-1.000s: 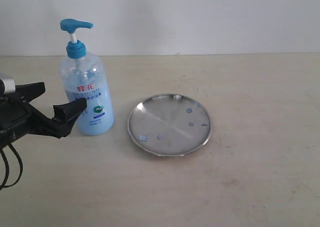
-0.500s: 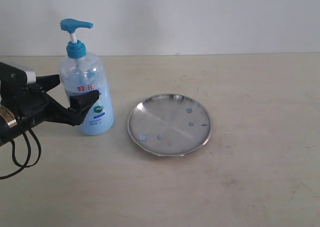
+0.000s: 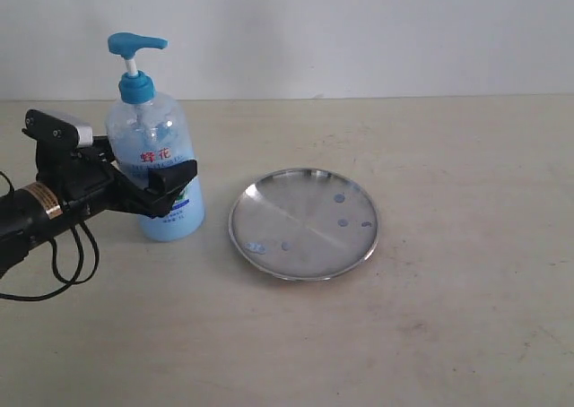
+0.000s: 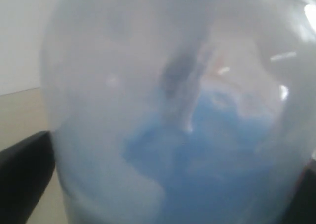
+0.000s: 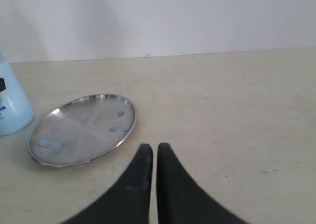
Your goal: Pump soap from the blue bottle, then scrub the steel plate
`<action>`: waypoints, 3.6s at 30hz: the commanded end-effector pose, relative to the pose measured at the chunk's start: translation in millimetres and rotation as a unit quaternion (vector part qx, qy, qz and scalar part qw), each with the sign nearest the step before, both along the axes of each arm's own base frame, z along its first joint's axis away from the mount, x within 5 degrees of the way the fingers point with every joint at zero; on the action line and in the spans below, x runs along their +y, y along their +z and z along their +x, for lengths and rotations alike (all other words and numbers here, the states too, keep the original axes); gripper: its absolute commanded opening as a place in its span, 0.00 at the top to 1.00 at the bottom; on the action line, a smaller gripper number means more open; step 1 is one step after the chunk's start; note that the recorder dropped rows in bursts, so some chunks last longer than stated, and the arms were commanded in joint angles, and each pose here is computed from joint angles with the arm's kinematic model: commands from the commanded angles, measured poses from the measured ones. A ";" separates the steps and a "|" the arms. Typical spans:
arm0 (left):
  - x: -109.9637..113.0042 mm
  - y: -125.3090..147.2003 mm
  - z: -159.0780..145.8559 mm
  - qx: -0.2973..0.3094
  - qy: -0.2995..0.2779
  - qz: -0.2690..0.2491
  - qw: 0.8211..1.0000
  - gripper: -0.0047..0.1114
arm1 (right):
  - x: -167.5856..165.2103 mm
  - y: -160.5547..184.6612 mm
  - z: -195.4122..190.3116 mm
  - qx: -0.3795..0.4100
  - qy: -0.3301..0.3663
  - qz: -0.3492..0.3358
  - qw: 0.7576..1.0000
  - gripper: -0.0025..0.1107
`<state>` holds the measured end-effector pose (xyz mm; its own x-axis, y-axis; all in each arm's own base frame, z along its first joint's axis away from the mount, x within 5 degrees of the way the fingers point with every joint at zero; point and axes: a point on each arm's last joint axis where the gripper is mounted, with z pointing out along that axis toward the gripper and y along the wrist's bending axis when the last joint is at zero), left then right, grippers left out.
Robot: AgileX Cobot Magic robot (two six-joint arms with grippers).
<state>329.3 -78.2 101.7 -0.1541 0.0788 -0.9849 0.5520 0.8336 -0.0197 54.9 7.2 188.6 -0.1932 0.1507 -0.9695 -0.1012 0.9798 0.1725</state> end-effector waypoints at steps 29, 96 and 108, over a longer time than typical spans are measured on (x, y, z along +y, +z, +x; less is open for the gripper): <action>-15.6 -4.7 4.3 -0.031 -0.122 0.100 0.987 0.93 | 1.0 19.1 2.5 -0.067 -0.012 0.209 0.976 0.97; -37.2 -0.1 14.4 0.029 -0.119 0.184 0.975 0.93 | 231.5 94.9 308.9 -0.024 0.278 -0.166 0.946 0.97; -37.2 -0.1 14.4 0.029 -0.119 0.184 0.975 0.93 | 223.6 79.4 308.0 0.071 0.249 -0.168 0.951 0.97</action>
